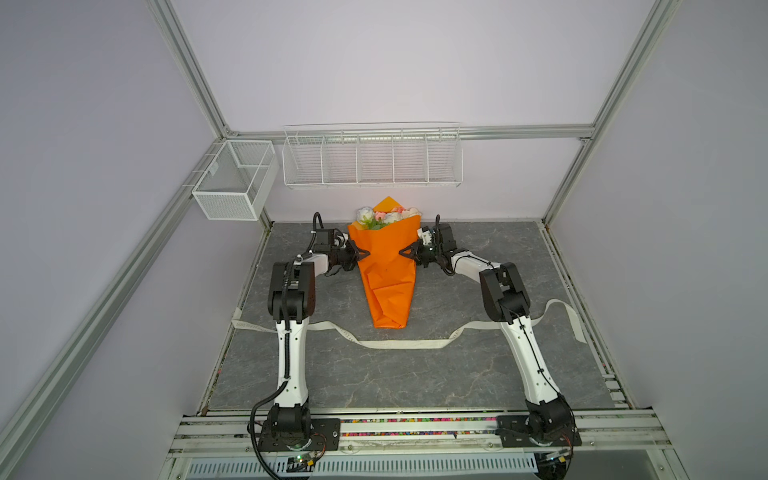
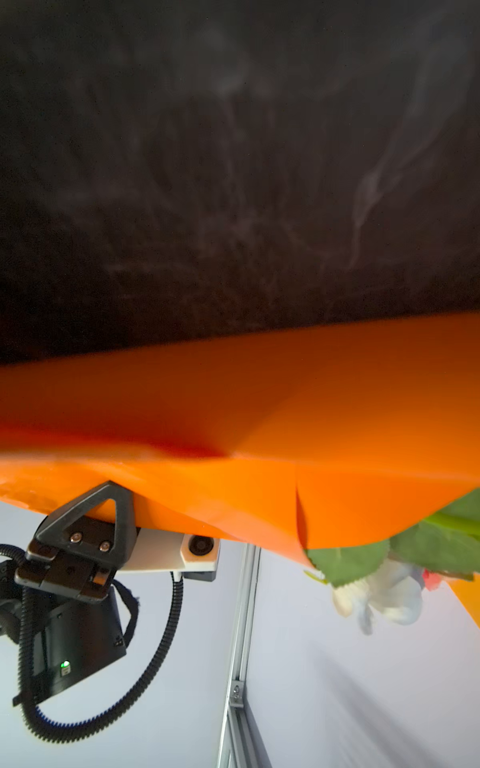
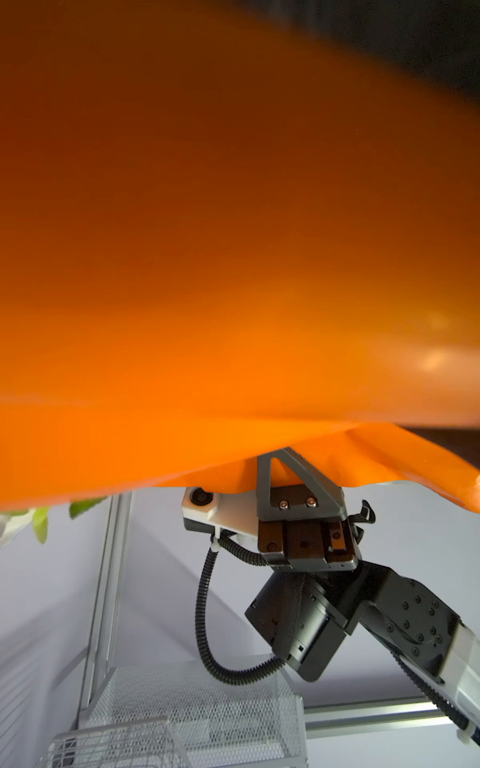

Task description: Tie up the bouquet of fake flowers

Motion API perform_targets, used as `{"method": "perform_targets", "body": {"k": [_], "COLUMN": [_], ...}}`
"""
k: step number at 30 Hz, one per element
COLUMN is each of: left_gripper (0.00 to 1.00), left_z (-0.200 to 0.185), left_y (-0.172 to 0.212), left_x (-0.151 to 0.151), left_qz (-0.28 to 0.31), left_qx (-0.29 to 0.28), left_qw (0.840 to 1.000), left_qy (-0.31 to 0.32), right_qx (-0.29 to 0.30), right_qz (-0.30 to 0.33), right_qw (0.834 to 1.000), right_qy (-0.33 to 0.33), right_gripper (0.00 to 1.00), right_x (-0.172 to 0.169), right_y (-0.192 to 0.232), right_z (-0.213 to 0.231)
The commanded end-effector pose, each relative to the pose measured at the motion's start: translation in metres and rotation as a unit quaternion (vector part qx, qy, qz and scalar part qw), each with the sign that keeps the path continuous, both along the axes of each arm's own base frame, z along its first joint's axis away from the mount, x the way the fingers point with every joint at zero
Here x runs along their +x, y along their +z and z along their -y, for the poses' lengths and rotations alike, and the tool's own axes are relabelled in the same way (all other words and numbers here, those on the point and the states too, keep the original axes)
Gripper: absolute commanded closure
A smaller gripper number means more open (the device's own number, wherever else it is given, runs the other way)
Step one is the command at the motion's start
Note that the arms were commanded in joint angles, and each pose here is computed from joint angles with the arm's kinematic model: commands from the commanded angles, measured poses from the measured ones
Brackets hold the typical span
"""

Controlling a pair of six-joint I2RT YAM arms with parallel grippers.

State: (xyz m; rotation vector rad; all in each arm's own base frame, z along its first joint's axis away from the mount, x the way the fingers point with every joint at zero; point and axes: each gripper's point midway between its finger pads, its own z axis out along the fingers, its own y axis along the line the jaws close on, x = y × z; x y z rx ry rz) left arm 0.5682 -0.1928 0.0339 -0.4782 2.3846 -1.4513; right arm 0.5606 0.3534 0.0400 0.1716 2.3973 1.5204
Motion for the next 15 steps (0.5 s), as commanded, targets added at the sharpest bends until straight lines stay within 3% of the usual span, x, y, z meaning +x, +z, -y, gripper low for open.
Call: {"method": "perform_targets", "body": {"k": [1,7,15], "left_gripper": [1.0,1.0,1.0], "left_z": [0.011,0.023,0.045], "left_y": [0.035,0.063,0.068], "left_x": [-0.003,-0.026,-0.073], "left_qz": [0.024,0.044,0.063], "left_qx": [-0.025,-0.028,-0.027], "left_qw": [0.999,0.999,0.998], "left_qy": [0.0,-0.005,-0.005], "right_qx": [0.009,-0.005,-0.041], "right_qz": [0.019,0.046,0.052], "right_qw": [1.0,0.999,0.998], "right_qy": [0.003,-0.002,-0.003], "right_gripper": [0.84,0.87,0.89], "right_x": [-0.008,-0.035,-0.093], "right_y": [0.047,0.075,0.073], "right_z": [0.005,0.028,0.055]}}
